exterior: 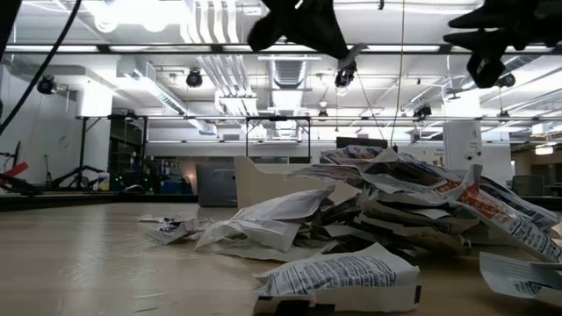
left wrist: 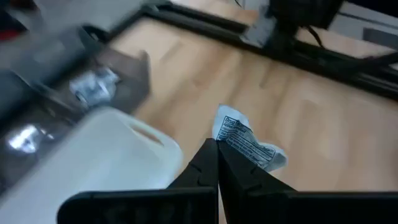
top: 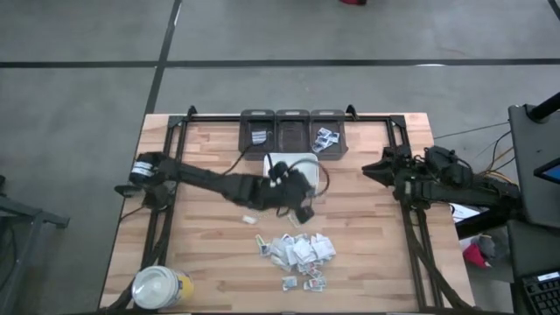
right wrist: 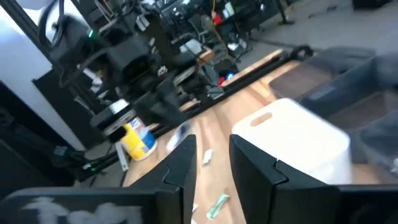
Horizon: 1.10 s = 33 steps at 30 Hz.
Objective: Pick & Place First Aid Supplies
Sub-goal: Put the white alcohol pad into the right black bin
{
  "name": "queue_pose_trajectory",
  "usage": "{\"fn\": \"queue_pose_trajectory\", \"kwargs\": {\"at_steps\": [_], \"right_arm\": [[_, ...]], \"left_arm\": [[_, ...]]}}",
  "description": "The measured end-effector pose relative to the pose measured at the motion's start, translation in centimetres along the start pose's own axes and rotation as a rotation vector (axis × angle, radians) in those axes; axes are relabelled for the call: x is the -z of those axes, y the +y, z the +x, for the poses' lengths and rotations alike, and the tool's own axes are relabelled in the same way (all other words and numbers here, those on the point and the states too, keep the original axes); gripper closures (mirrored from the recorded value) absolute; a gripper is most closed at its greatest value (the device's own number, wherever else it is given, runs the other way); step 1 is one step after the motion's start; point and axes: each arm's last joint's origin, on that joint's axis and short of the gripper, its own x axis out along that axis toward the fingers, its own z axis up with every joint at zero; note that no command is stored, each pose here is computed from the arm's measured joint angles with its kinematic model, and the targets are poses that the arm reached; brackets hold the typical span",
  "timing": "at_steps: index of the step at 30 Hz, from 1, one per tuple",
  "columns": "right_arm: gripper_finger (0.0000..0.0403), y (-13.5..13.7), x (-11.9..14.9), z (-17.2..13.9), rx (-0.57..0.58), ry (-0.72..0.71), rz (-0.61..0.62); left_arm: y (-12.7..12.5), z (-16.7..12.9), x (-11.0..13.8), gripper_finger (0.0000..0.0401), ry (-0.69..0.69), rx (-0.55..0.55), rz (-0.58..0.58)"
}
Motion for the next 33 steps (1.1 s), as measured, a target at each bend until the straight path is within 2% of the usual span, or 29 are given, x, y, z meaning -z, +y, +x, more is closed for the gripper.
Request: {"fn": "queue_pose_trajectory", "kwargs": {"at_steps": [5,14,18,24,33], "right_arm": [[0.0271,-0.3,-0.3,2.5,0.0,0.033,0.023],[0.0212,-0.9,-0.7,6.2,0.013,0.003,0.021],[0.0197,-1.2,-1.0,7.5,0.097,0.006,0.029],[0.0188,-0.9,-2.6,9.5,0.136,0.019,0.001],[0.0175,-1.2,-4.7,11.3,0.239,0.111,-0.051]], "left_arm": [[2.4,1.5,-2.0,0.0401,-0.082,-0.042,0.024],[5.2,2.8,-3.8,0.0401,-0.154,-0.108,0.085],[5.6,2.9,-4.4,0.0401,-0.193,-0.115,0.119],[5.8,3.0,-4.6,0.0401,-0.202,-0.123,0.18],[5.8,3.0,-4.5,0.0401,-0.197,-0.136,0.23]]}}
